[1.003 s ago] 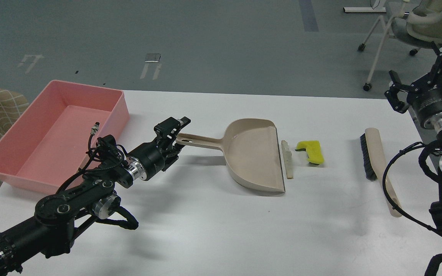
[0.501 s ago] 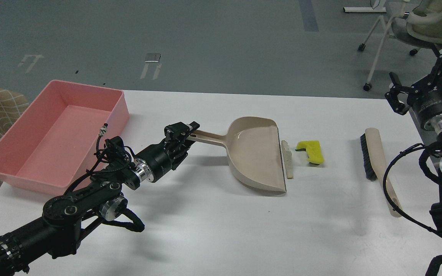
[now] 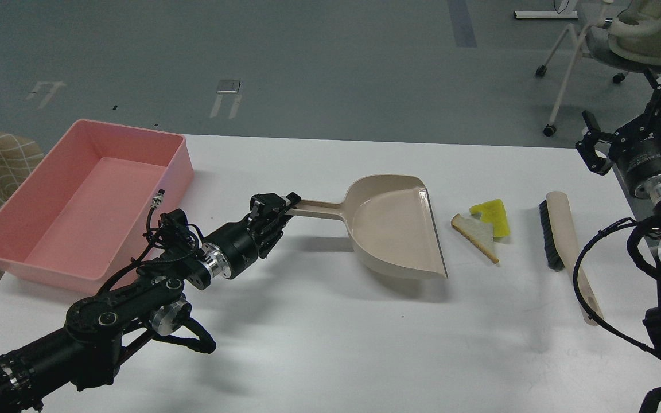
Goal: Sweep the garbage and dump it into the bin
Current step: 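Reach the right gripper to the wooden-handled brush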
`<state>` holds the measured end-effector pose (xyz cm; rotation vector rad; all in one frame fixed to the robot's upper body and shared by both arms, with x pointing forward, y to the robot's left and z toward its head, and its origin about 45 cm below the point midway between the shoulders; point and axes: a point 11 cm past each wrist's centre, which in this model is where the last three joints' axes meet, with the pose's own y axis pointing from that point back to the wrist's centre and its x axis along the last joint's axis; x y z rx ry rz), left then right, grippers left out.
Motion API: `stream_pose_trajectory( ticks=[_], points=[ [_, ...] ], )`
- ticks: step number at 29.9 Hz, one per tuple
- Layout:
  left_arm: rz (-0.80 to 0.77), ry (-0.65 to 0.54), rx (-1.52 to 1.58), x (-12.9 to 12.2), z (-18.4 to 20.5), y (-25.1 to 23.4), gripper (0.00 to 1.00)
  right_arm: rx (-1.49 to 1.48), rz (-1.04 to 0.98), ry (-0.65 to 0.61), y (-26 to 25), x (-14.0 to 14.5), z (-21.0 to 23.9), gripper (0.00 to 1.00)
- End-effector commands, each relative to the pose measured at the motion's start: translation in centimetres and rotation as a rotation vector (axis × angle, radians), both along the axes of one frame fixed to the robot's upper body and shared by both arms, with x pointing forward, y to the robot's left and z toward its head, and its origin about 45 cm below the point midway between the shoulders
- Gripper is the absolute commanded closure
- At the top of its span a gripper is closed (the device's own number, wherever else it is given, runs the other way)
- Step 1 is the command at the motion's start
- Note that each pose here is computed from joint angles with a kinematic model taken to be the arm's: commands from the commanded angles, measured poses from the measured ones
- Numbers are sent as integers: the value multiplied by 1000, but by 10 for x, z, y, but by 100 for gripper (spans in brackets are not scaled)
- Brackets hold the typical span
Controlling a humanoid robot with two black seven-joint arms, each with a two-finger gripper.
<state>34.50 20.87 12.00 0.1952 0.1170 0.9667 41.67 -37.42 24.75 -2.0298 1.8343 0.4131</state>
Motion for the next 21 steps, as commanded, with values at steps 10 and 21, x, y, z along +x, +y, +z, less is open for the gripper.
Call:
stream_pose_trajectory(
  ticks=[10,21],
  points=[
    [-21,-62,76,-1,3,13,93,-980,88,131,-28,-43,1,0],
    [-1,-80,78,2,3,15,93,-1387,435,151,-10,-88,3,12]
  ],
)
